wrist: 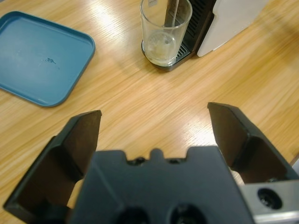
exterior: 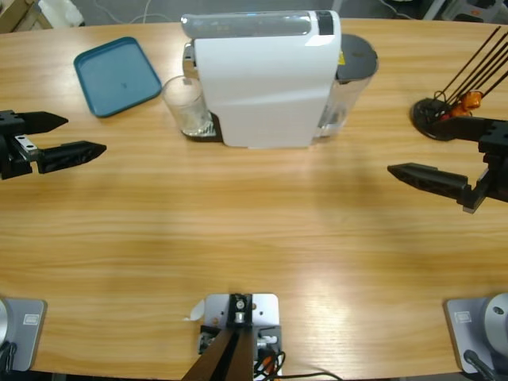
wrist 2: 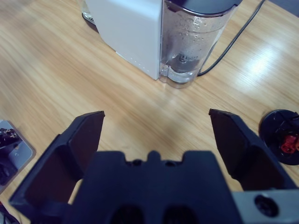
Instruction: Pour coffee
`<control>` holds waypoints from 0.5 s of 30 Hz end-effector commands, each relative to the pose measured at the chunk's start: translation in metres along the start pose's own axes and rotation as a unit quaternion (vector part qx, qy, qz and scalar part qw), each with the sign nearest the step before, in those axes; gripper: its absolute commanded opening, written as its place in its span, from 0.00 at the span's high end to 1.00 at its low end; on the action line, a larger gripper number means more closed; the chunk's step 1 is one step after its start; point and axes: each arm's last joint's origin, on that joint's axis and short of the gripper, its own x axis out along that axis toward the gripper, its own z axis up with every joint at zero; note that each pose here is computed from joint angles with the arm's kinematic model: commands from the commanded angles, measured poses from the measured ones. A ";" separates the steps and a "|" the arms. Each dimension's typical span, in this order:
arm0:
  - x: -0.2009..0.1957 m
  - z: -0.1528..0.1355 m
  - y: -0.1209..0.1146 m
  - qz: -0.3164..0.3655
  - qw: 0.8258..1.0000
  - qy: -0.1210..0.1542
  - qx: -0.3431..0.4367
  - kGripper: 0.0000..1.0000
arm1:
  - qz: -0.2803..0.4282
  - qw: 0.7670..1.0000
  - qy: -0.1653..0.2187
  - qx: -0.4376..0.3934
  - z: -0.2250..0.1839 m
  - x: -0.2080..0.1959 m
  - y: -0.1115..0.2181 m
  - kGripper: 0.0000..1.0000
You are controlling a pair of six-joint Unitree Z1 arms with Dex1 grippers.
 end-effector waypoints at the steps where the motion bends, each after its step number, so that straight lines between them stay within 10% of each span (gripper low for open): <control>1: 0.005 -0.012 -0.001 -0.003 1.000 0.021 -0.005 0.01 | -0.006 1.000 0.016 -0.010 -0.007 0.007 0.000 0.00; 15: 0.000 -0.013 -0.008 -0.043 0.999 -0.006 0.018 0.01 | -0.004 1.000 0.020 -0.012 -0.006 0.008 0.001 0.00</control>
